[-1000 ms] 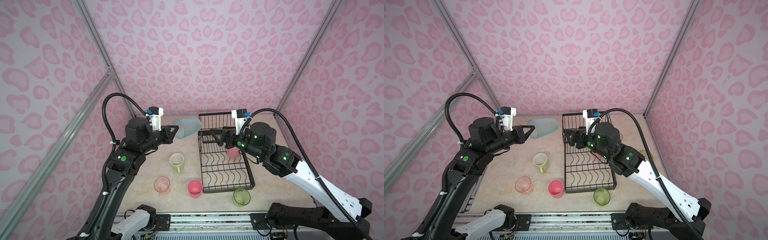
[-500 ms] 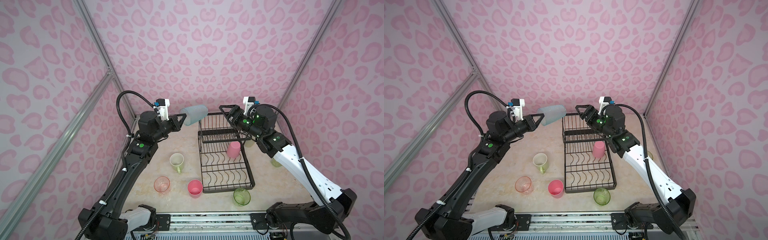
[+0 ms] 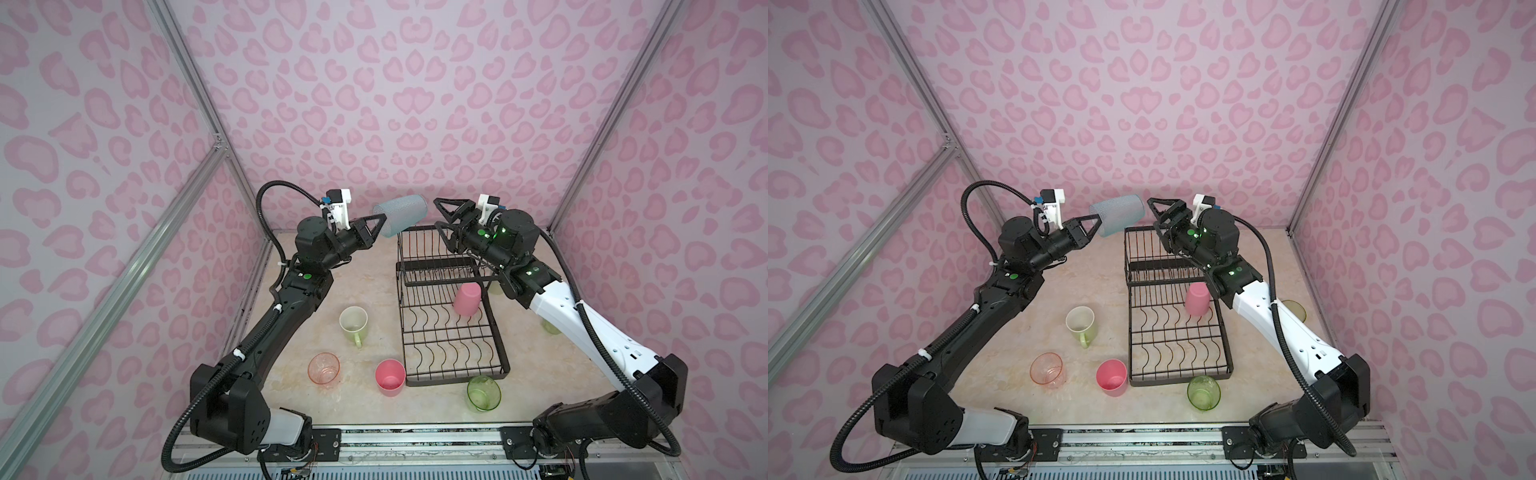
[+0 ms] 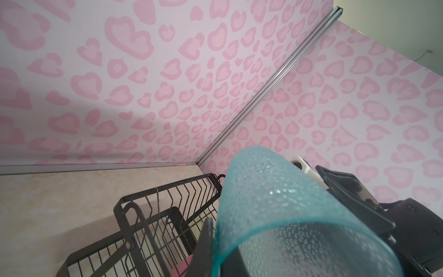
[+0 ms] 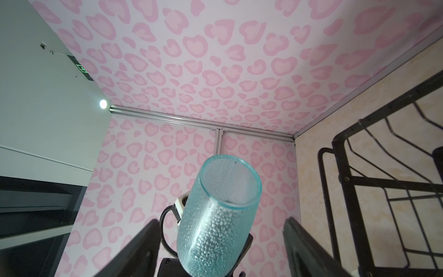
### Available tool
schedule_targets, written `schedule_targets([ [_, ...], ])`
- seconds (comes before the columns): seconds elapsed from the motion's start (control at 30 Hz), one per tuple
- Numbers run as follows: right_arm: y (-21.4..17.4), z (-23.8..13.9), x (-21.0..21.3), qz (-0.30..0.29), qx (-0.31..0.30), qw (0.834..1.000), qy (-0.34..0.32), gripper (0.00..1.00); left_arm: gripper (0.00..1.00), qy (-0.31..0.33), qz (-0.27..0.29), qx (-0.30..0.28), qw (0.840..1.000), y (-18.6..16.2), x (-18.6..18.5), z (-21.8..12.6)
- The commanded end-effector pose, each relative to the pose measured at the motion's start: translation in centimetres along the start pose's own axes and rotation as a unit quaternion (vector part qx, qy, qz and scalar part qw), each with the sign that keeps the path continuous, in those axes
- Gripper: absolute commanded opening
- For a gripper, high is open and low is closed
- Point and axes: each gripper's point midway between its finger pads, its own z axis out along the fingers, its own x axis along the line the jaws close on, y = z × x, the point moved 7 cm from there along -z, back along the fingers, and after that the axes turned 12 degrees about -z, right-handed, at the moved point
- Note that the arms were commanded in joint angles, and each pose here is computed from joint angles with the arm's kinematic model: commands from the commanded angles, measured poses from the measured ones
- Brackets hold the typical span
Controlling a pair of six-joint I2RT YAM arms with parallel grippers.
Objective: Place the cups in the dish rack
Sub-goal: 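Raise the teal cup above the rack while the right gripper reaches toward it, then close the right gripper on the teal cup base beside the left gripper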
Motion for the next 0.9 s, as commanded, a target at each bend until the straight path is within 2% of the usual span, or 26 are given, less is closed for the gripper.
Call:
schedule_targets([
  [0.0,-0.1,0.5,-0.1,0.023,-0.016,1.000,0.006,0.80,0.03,-0.046,0.014,-0.020,0.999,0.6,-1.1,0.4],
  [0.2,-0.4,1.3,-0.4,0.039,-0.033,0.999,0.003,0.84,0.03,-0.051,0.010,-0.017,0.999,0.1,-0.9,0.7],
  [0.87,-1.6,4.6,-0.5,0.060,-0.034,0.998,0.003,0.81,0.03,-0.063,-0.004,0.013,0.998,-1.5,-0.3,1.7],
])
